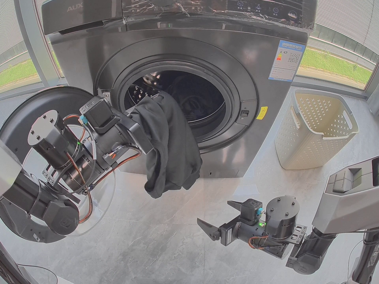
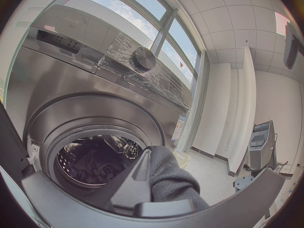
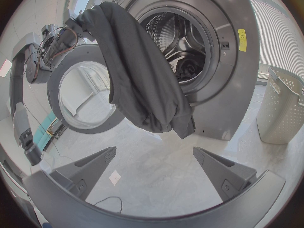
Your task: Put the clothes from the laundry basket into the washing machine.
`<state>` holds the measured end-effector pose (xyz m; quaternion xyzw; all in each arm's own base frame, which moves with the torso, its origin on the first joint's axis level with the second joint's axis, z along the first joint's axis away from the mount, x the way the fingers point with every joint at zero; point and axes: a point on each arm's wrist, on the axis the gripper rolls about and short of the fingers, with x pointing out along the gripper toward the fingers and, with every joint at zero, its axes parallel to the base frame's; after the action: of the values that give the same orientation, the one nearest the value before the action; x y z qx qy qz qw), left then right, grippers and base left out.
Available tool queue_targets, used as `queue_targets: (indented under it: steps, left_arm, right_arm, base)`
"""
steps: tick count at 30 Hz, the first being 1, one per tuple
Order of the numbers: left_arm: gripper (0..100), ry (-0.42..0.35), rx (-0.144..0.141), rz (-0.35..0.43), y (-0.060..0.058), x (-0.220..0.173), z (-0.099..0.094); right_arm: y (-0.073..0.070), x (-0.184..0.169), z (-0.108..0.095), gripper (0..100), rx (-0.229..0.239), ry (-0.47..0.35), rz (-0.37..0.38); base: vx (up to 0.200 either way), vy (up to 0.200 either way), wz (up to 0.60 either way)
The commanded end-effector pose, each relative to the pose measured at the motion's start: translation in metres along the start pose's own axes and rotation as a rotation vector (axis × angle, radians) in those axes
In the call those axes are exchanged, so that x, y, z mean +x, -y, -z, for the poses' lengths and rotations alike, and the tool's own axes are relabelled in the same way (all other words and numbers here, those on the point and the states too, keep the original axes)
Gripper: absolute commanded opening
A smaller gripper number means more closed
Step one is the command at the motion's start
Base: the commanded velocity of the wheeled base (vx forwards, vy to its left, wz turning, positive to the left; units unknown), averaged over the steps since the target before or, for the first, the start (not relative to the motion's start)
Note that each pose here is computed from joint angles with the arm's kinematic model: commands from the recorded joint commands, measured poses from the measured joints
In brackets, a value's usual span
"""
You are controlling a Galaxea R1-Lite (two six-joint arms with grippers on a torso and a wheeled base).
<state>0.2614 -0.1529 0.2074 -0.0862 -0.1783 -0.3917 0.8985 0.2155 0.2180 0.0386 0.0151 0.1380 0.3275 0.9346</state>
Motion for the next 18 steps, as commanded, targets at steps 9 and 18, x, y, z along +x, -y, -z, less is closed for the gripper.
queue_targets:
  steps: [9, 18]
  left_arm:
    - [0, 0.020, -0.004, 0.025, 0.009, -0.002, -0.008]
    - [0, 0.019, -0.008, 0.035, 0.012, -0.001, -0.008]
  right_arm:
    - [-0.005, 0.058, -0.047, 100, 0.024, 0.252, -0.016]
    - [-0.020, 0.075, -0.047, 100, 0.012, 0.285, -0.058]
  base:
    - [0.000, 0.000, 0.00]
    - [0.000, 0.000, 0.00]
